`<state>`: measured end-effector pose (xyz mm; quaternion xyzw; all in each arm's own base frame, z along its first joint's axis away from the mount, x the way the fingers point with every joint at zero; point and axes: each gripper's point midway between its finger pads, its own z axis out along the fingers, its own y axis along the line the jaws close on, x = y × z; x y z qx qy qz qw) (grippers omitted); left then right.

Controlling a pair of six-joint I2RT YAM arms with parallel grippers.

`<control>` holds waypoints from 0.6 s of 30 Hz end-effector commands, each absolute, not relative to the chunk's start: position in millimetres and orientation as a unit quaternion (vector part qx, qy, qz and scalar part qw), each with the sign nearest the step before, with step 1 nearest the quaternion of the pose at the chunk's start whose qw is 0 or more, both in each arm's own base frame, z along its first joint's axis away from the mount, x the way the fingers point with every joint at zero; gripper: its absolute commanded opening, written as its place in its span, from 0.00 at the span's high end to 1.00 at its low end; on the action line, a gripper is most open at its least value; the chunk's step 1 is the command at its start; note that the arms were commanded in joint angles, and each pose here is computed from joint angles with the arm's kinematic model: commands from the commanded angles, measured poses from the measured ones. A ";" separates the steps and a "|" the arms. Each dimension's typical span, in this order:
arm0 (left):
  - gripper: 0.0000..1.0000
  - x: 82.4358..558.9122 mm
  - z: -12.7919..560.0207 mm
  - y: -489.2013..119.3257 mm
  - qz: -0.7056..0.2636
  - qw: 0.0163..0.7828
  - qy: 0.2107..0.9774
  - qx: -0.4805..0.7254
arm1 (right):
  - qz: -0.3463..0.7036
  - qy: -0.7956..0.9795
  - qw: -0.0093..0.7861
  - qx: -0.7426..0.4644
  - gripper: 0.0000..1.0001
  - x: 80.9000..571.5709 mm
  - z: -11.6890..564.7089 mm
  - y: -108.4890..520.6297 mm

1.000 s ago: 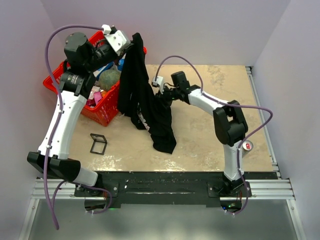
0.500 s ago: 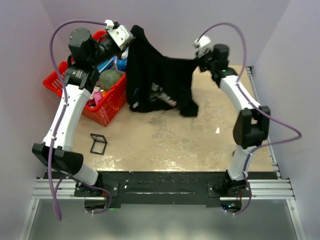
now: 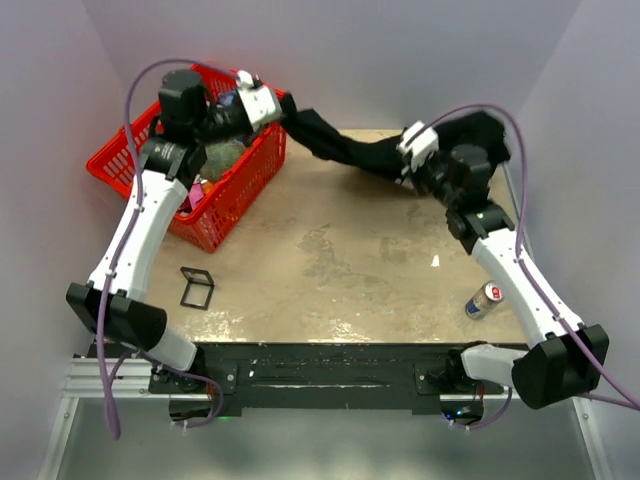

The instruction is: Remove the brooch from the garment

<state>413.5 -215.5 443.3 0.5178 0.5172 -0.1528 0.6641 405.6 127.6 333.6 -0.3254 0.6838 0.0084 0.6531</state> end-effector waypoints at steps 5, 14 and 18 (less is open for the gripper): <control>1.00 322.6 316.4 -202.0 -0.160 0.510 0.561 0.632 | 0.127 0.793 0.441 -0.400 0.46 312.9 214.2 143.8; 1.00 327.9 295.6 -208.1 -0.200 0.514 0.604 0.574 | 0.137 0.821 0.462 -0.308 0.45 372.9 248.6 128.4; 1.00 335.0 292.8 -204.5 -0.183 0.521 0.610 0.568 | 0.094 0.852 0.444 -0.260 0.50 402.2 209.3 100.6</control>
